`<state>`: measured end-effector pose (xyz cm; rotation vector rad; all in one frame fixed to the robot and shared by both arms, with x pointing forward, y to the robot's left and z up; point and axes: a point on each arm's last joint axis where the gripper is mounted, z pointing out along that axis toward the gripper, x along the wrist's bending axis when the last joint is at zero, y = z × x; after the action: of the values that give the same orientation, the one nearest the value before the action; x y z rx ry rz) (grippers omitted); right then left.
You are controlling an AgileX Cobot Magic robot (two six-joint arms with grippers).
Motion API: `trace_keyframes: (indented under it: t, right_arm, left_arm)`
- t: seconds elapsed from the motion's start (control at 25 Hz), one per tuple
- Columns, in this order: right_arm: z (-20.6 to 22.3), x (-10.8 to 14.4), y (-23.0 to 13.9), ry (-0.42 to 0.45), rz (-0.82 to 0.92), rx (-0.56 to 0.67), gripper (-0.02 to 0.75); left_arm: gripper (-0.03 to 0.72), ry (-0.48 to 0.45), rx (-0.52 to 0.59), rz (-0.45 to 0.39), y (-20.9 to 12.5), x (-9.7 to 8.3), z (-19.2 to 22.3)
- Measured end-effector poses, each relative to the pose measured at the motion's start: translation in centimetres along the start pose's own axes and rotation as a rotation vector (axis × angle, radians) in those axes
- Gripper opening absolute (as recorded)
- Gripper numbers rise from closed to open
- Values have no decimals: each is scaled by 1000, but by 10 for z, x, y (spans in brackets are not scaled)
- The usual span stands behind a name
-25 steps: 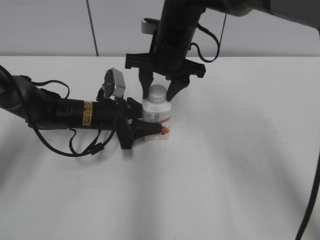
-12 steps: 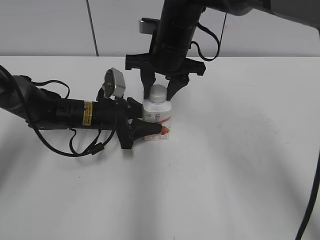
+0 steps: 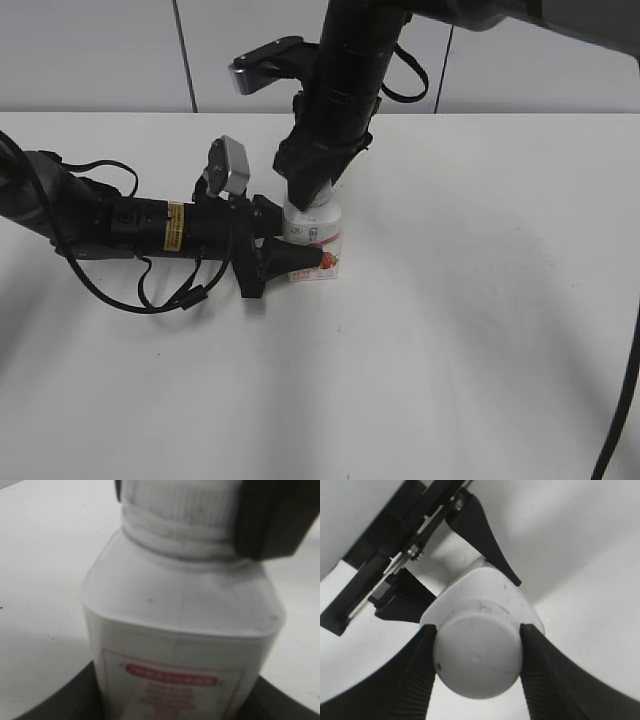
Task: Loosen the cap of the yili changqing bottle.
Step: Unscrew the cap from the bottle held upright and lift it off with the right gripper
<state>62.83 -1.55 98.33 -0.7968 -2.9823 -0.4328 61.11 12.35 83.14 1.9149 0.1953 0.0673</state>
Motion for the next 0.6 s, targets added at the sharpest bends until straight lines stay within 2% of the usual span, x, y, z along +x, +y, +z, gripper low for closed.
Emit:
trace_keyframes:
  t: [0.32, 0.6]
  right_arm:
    - [0, 0, 0, -2, -356, -2, 396]
    - [0, 0, 0, -5, -502, -1, 393]
  left_arm:
    - [377, -1, 0, 0, 0, 0, 0]
    - [377, -1, 0, 0, 0, 0, 0]
